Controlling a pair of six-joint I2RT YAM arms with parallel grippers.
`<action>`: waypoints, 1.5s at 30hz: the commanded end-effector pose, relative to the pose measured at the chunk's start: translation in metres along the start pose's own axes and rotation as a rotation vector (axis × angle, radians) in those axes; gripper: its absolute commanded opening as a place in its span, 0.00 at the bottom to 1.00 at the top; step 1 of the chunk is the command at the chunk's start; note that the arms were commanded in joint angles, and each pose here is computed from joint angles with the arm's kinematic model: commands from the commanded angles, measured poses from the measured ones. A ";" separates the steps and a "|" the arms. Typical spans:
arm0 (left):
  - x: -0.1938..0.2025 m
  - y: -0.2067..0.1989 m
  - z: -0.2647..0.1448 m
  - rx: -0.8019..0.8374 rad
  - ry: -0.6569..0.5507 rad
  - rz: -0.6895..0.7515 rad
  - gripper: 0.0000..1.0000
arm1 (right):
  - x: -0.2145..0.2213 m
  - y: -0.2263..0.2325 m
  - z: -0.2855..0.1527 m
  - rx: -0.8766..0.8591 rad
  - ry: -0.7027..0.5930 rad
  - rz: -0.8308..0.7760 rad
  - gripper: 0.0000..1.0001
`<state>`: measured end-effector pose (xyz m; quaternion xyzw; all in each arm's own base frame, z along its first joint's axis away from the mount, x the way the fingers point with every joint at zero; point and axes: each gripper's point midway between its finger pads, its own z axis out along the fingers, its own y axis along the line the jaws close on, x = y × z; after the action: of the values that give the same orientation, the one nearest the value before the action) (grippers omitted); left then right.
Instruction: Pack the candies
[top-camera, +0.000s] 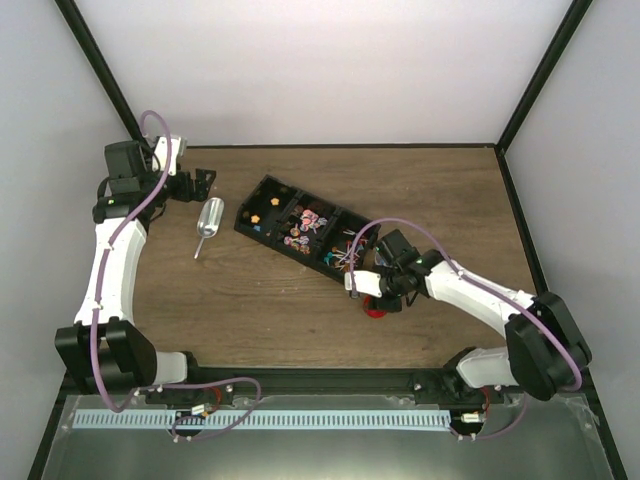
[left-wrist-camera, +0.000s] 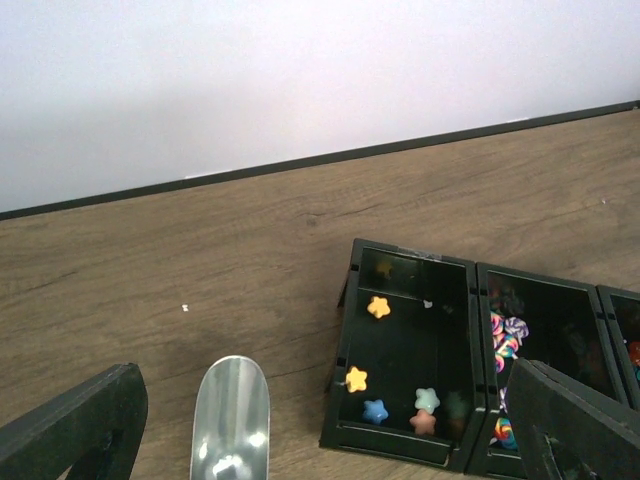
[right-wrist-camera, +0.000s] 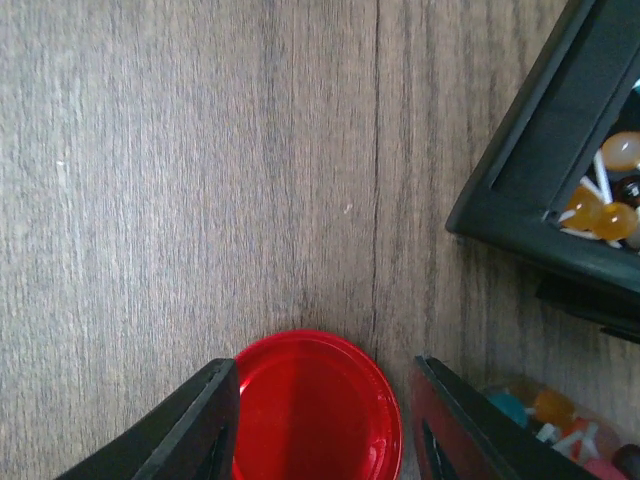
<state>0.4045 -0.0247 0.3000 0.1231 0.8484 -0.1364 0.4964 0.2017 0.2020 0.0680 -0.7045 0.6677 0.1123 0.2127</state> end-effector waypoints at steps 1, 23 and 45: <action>-0.006 -0.004 0.002 0.024 -0.020 0.000 1.00 | 0.007 0.002 0.005 -0.020 0.045 0.005 0.49; -0.006 0.003 0.010 0.013 -0.001 -0.011 1.00 | 0.032 0.043 0.027 -0.183 0.085 0.013 0.39; -0.021 0.011 0.002 -0.049 -0.036 0.012 1.00 | -0.010 0.031 0.013 -0.206 -0.052 0.077 0.01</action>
<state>0.4212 -0.0164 0.2940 0.1114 0.8563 -0.1219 0.4893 0.1694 0.1898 0.0213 -0.7101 0.6758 0.1542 0.1234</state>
